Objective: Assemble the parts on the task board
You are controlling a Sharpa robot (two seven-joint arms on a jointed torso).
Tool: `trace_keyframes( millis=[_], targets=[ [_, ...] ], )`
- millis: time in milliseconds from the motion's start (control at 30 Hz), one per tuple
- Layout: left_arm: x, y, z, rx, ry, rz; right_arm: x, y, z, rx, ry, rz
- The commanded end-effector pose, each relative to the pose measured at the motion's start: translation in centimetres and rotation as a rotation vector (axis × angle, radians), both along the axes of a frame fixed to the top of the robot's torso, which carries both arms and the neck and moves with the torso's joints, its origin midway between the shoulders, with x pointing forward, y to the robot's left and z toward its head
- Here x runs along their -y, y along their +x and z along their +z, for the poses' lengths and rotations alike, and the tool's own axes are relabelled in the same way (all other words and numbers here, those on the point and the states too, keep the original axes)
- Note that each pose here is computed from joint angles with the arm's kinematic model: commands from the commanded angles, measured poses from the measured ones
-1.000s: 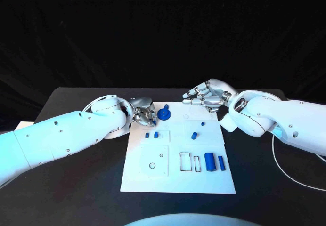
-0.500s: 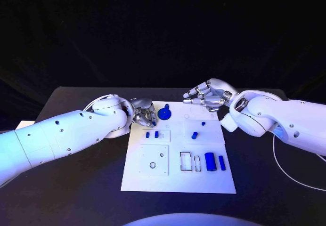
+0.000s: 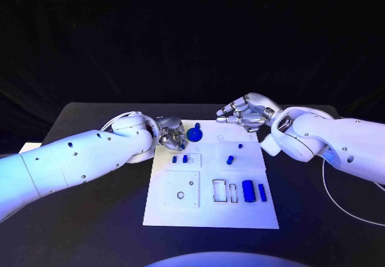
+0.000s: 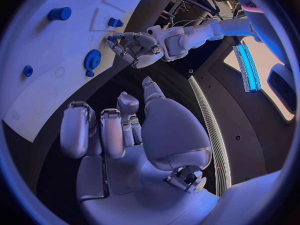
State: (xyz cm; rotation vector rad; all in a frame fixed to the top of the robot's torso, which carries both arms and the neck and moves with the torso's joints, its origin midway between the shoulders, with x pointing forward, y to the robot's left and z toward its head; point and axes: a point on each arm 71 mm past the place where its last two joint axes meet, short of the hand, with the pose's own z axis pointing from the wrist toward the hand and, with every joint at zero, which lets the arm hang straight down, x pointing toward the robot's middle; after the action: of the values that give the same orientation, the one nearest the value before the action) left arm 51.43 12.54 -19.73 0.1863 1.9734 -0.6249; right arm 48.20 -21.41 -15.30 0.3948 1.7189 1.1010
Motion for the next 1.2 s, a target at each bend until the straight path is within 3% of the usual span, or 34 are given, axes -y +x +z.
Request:
trace_keyframes(
  millis=[33, 500, 800, 933, 1200],
  targets=[
    [0.2, -0.22, -0.42, -0.029, 0.029, -0.013, -0.1, -0.1, 0.0, -0.001, -0.003, 0.013],
    [0.0, -0.36, -0.85, -0.069, 0.085, -0.023, 0.0, -0.1, 0.0, 0.003, -0.002, 0.009],
    [-0.3, -0.29, -0.79, -0.059, 0.084, -0.012, 0.8, 0.1, -0.1, 0.034, -0.096, -0.055],
    [-1.2, -0.19, -0.69, -0.046, 0.080, 0.010, 1.7, 0.5, -0.5, 0.035, -0.190, -0.053],
    [-3.2, -0.03, 0.02, 0.010, -0.001, 0.053, 3.5, 1.1, -1.1, 0.112, -0.457, -0.010]
  ],
)
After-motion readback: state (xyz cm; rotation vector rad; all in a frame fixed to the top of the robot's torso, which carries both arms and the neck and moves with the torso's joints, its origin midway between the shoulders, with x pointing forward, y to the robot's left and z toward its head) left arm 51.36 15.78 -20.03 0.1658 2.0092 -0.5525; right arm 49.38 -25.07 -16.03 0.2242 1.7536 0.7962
